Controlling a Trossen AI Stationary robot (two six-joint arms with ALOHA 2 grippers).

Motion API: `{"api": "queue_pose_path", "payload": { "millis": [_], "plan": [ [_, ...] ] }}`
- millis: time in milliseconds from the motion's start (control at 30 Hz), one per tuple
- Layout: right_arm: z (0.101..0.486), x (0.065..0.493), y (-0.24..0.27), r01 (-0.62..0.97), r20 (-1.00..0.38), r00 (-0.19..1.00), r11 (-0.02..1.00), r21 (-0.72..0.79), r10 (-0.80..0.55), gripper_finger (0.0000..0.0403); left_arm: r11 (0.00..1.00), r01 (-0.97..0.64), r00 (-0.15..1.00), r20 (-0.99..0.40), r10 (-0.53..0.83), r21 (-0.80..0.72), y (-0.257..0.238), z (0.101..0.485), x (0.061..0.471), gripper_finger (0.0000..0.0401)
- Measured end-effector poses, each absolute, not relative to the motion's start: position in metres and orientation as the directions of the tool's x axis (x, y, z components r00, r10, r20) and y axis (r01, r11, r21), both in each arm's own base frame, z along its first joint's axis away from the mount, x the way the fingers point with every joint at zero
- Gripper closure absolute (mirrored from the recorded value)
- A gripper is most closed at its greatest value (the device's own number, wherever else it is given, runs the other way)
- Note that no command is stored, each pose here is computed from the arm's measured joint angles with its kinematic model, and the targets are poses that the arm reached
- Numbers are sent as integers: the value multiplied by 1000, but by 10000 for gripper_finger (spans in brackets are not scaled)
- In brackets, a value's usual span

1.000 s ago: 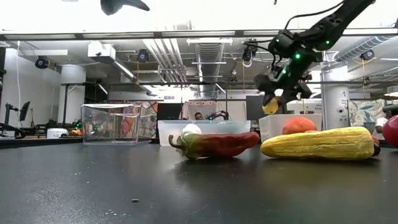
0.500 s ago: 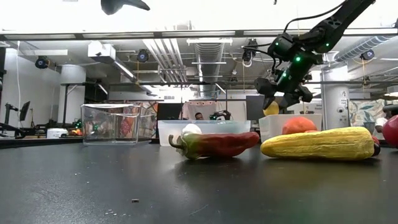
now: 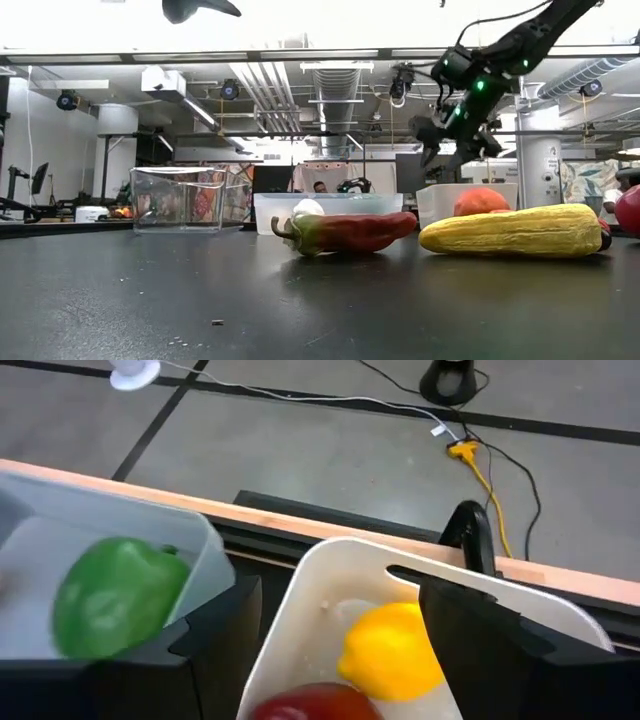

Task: Sort produce into baskets
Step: Put the orange into the white bin

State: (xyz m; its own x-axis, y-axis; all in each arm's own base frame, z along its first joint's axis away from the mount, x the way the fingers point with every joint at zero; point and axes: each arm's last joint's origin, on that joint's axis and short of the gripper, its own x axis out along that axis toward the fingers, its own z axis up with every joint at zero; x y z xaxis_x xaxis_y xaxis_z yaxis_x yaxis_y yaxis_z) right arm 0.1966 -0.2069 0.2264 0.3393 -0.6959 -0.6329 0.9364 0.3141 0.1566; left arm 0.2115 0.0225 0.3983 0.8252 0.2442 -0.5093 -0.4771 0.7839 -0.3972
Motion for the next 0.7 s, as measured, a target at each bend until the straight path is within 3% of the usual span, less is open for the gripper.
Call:
{"api": "queue_pose_path", "payload": {
  "millis": [133,400,700],
  "plan": [
    [249,197,-204,913,-704,381,362,186,-599,145,785,-476,825,-510,244,-396,22,398,211,235],
    [289,199,-185,815,-825,513,436,382,-237,135,811,-462,825,-511,243,-360,22,398,211,235],
    [296,200,-143,867,-937,350,381,321,-6,116,824,-454,824,-513,242,-339,22,397,212,235]
  ]
}}
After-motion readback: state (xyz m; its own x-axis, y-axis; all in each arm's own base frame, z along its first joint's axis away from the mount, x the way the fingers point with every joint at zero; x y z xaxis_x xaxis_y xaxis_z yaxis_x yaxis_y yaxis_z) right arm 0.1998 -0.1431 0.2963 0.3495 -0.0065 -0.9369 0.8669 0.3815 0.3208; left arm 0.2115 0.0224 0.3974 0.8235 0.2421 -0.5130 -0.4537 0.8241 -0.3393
